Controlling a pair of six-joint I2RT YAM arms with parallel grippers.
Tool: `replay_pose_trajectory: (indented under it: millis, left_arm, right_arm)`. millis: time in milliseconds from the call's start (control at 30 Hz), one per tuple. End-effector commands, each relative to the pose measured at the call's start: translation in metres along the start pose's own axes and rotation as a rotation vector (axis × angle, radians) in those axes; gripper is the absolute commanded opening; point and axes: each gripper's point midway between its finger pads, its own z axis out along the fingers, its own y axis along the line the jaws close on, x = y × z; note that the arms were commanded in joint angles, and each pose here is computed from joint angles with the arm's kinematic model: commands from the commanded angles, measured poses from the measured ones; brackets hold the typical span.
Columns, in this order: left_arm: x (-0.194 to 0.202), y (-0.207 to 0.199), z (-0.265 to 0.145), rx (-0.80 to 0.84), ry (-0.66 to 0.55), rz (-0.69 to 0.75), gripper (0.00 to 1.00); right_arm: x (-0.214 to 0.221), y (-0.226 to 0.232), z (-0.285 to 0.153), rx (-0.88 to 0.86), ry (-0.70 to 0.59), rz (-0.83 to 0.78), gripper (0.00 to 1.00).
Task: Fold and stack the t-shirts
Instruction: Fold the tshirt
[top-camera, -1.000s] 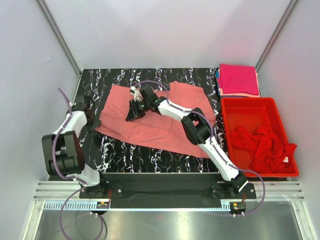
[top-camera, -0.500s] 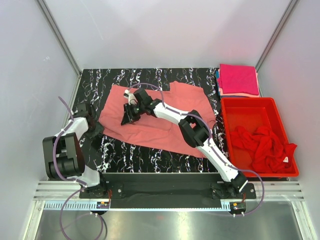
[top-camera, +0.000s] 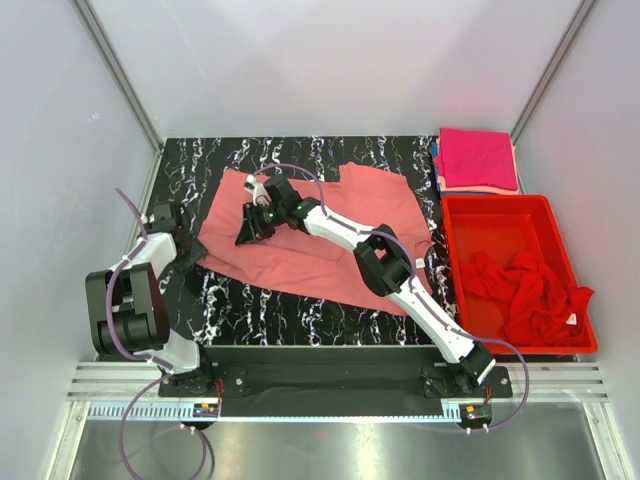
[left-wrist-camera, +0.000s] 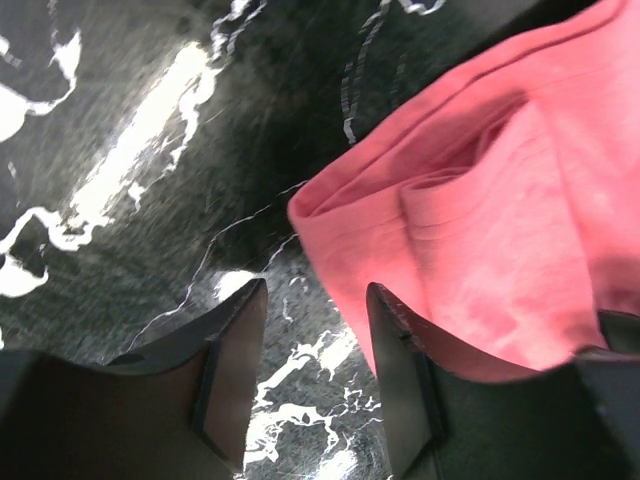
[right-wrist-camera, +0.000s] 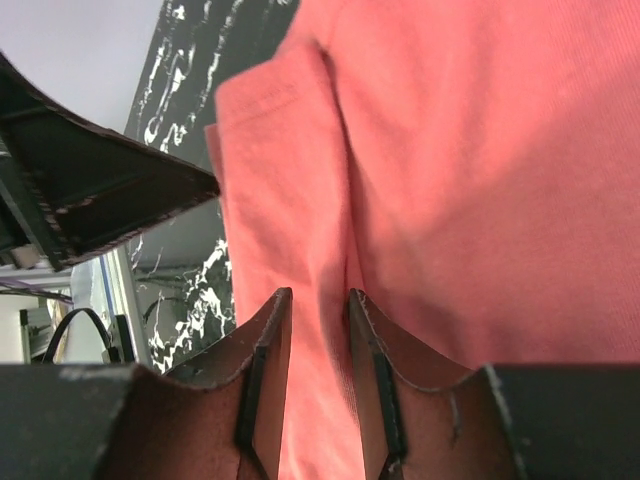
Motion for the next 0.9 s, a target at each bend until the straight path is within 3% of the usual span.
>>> replay_pose_trajectory:
  millis: [0,133,233,533,700,867]
  left_arm:
    - [-0.028,-0.023,-0.004,0.091,-0.067,0.034,0.48]
    - [-0.036,-0.01,-0.01,-0.002,-0.082,0.066,0.45]
    - [-0.048,-0.003,-0.017,-0.043,-0.136,0.077,0.46]
    - [-0.048,-0.026,-0.006,0.079,-0.119,0.184,0.35]
    - [-0.045,-0.013,0.003,0.008,-0.103,0.217,0.36]
    - [-0.046,-0.022,0.009,0.055,-0.104,0.252,0.39]
  right_arm:
    - [-0.012,0.008,0.001,-0.029,-0.031,-0.019,0.36]
    - [-0.015,0.007,0.002,-0.024,-0.044,-0.023,0.26]
    - [-0.017,0.004,0.003,-0.009,-0.054,-0.021,0.0]
    - [-0.023,0.004,0.002,0.002,-0.081,-0.017,0.0]
    - [-0.025,0.007,0.002,-0.004,-0.087,-0.022,0.0]
    - [-0.024,0.008,0.001,-0.011,-0.081,-0.018,0.0]
